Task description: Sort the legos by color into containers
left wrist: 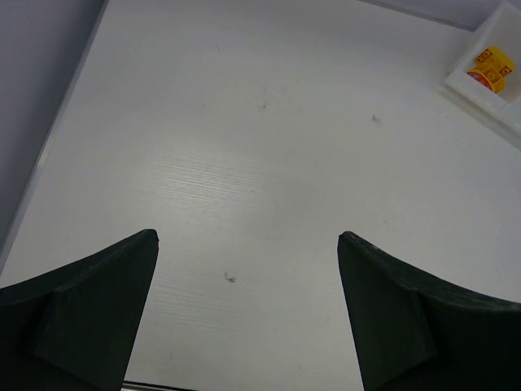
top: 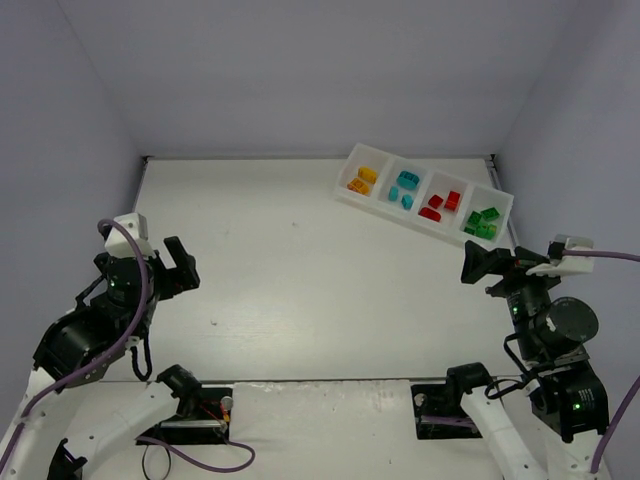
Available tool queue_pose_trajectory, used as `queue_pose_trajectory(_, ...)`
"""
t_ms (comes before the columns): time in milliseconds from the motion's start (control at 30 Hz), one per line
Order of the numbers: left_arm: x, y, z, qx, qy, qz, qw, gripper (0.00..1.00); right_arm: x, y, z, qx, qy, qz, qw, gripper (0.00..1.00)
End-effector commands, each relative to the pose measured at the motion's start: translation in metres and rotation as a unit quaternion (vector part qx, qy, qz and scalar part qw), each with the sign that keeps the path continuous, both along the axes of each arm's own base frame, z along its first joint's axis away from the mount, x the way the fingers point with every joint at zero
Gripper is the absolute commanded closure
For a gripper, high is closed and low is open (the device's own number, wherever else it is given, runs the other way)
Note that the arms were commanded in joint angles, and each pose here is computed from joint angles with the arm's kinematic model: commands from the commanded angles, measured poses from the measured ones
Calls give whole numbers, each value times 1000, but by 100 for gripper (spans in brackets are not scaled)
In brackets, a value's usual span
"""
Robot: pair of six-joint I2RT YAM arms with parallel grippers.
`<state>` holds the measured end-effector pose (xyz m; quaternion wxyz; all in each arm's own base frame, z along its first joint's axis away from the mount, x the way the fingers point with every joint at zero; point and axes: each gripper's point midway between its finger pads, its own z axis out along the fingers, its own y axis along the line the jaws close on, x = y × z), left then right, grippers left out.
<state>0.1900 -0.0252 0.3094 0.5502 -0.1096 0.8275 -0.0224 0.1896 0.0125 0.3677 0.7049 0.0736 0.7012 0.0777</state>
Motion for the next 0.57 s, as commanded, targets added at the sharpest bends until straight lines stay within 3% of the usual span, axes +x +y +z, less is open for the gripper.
queue_pose_trajectory(0,6,-3,-2,-11,5,14,1000,15,-1,-1,19,3,-32,-3,999,0)
queue_pose_trajectory(533,15,-13,-2,-11,13,6,1000,15,-2,8,17,-3,-26,23,999,0)
